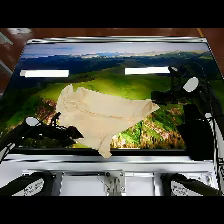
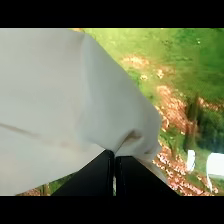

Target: Fold the shirts.

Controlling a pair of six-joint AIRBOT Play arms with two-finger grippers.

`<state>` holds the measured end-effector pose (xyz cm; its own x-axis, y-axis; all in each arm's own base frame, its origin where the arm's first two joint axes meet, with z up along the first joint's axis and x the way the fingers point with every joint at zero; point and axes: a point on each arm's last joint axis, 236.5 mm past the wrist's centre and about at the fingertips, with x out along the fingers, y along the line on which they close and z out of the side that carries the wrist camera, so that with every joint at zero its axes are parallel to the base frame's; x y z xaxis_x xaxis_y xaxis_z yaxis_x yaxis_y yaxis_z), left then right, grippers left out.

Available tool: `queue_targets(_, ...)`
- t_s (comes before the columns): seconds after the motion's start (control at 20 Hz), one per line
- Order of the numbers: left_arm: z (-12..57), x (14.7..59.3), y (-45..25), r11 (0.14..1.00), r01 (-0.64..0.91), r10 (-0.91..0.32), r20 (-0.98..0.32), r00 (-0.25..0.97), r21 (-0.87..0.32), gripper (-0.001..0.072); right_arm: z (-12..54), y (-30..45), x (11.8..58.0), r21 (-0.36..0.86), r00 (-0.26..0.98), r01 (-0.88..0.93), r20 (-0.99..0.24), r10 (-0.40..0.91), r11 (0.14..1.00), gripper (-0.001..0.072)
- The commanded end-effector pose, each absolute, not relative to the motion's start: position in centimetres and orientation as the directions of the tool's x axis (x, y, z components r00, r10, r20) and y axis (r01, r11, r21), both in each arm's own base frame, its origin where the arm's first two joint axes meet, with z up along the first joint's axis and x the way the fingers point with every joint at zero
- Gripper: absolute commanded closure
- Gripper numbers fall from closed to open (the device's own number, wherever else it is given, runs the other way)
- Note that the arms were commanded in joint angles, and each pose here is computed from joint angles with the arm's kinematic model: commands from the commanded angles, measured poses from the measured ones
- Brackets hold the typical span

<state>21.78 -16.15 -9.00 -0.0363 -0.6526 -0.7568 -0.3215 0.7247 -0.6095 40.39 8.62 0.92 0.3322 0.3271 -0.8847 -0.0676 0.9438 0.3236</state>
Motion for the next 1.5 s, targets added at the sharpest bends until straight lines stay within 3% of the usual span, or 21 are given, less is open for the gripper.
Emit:
queue_targets(0.0,-11.1,20.5,-17.5,0.738,-0.324,-0.647,-0.757,-0.088,-0.593,0.0044,0.9,8.6,40.3,0.323,0.329,-0.067,-0.886,0.326,0.944,0.0647)
queue_targets(0.2,-11.6,22.6,-18.0,0.710,-0.350,-0.658,-0.752,-0.019,-0.612,0.0071,0.8,8.3,40.5,0.308,0.338,-0.069,-0.888,0.312,0.949,0.0647)
queue_targets(0.3,-11.7,23.4,-17.9,0.711,-0.339,-0.652,-0.758,0.010,-0.616,0.0286,0.8,8.3,40.6,0.308,0.340,-0.069,-0.887,0.312,0.949,0.0647)
queue_targets(0.35,-11.4,23.7,-18.0,0.716,-0.311,-0.654,-0.756,0.016,-0.625,0.0520,0.9,8.3,40.6,0.308,0.340,-0.069,-0.887,0.312,0.949,0.0647)
queue_targets(0.4,-10.9,24.0,-18.2,0.720,-0.267,-0.662,-0.749,0.016,-0.641,0.0663,0.9,8.3,40.6,0.308,0.340,-0.069,-0.887,0.313,0.949,0.0647)
queue_targets(0.5,-8.2,25.1,-19.1,0.709,-0.138,-0.696,-0.718,0.023,-0.691,0.0665,1.5,8.5,40.5,0.316,0.341,-0.073,-0.883,0.322,0.946,0.0647)
queue_targets(0.6,-2.5,27.9,-19.1,0.714,0.021,-0.697,-0.707,0.120,-0.700,0.0667,4.9,8.6,41.1,0.316,0.411,-0.100,-0.850,0.328,0.944,0.0647)
queue_targets(0.7,6.2,30.9,-16.5,0.799,0.184,-0.599,-0.734,0.319,-0.572,0.0667,12.0,8.5,41.7,0.292,0.553,-0.148,-0.767,0.324,0.945,0.0647)
queue_targets(0.75,12.5,32.2,-13.9,0.858,0.222,-0.510,-0.716,0.476,-0.464,0.0667,16.9,8.3,41.6,0.274,0.643,-0.175,-0.695,0.321,0.946,0.0647)
queue_targets(0.85,27.0,32.0,-7.8,0.942,0.177,-0.307,-0.522,0.796,-0.284,0.0666,27.4,8.2,39.5,0.232,0.798,-0.234,-0.509,0.323,0.944,0.0648)
queue_targets(0.95,39.5,27.5,-3.7,0.973,0.107,-0.158,-0.254,0.954,-0.203,0.0666,36.1,8.1,35.6,0.206,0.887,-0.269,-0.328,0.325,0.941,0.0648)
queue_targets(1.05,46.3,22.4,-3.2,0.977,0.118,-0.136,-0.095,0.986,-0.180,0.0665,42.0,8.0,31.2,0.180,0.926,-0.295,-0.189,0.327,0.938,0.0648)
queue_targets(1.2,49.6,17.2,-3.6,0.976,0.137,-0.146,-0.043,0.988,-0.168,0.0666,47.2,7.9,24.9,0.127,0.942,-0.322,-0.056,0.331,0.938,0.0648)
queue_targets(1.3,50.9,14.6,-3.7,0.977,0.146,-0.148,-0.004,0.989,-0.153,0.0665,48.5,7.9,21.6,0.118,0.941,-0.331,-0.031,0.337,0.936,0.0648)
queue_targets(1.45,51.0,12.5,-3.1,0.983,0.120,-0.122,-0.002,0.993,-0.139,0.0665,46.7,6.4,19.0,0.168,0.955,-0.256,-0.112,0.276,0.952,0.0648)
